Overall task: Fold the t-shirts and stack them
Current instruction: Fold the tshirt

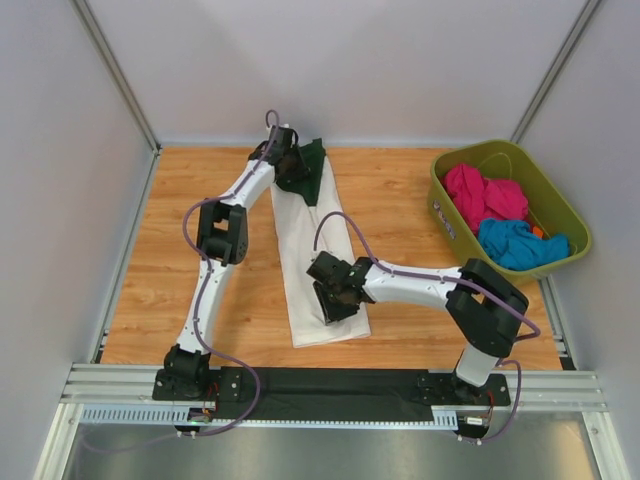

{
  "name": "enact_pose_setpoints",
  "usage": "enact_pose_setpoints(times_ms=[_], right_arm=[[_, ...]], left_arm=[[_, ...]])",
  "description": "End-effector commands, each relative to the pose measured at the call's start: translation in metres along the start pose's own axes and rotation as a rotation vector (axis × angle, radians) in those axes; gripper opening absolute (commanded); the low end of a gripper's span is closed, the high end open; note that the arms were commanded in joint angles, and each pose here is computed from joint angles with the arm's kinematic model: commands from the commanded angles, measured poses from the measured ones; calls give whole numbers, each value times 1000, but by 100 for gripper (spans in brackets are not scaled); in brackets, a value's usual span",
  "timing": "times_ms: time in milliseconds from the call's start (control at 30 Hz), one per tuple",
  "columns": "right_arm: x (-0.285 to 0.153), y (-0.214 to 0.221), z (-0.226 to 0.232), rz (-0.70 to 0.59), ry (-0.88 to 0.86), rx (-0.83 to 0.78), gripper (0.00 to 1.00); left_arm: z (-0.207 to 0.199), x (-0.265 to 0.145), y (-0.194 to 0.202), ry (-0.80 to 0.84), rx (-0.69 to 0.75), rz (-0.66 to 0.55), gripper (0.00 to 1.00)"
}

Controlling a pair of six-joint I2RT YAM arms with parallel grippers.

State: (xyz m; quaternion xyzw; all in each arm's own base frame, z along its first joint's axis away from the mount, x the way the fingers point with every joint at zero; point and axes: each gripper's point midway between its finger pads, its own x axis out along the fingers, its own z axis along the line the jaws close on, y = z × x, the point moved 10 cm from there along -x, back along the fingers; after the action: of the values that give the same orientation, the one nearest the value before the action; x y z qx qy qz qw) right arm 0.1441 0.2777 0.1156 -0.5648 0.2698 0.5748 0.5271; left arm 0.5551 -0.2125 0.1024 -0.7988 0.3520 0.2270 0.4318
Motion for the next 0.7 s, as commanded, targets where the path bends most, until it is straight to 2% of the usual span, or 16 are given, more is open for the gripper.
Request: enact_pose_setpoints(times_ms=[0,33,133,300,333,433,467,500,533,567,600,667], right_arm=[[-43,-18,3,-73,29,-65,37],[-58,-36,9,-134,17,-62,38],[-83,-67,6,-212,22,-61,39],[-92,-88,-12,-286,67,-50,43],[-90,-88,-16,-282,70,-46,45],[-86,-93,-28,-303,96,4,53],[-83,-93,-31,-305,106,33,57],[-82,-98,-37,-321,123,68,71],[-82,-100,-40,-331,135,93,75],[-80,-104,-42,-342,131,120,75],[-80,-108,-48,-355,137,141,75],[-81,-115,-53,-385,137,149,75]], left_arm=[[-19,-4,-2,43,146,-37,1],[-24,-7,-3,39,160,-48,1],[-31,-15,-6,59,143,-50,0],[-59,-60,-37,156,197,-150,2],[-68,-80,-53,178,213,-205,4],[-76,-108,-76,200,229,-287,15],[-82,-124,-85,211,253,-324,21],[-84,-133,-89,212,260,-338,47],[-88,-149,-97,217,266,-366,68],[-89,-156,-100,214,283,-374,93],[-87,-164,-100,201,285,-366,99],[-84,-189,-105,167,277,-375,99]])
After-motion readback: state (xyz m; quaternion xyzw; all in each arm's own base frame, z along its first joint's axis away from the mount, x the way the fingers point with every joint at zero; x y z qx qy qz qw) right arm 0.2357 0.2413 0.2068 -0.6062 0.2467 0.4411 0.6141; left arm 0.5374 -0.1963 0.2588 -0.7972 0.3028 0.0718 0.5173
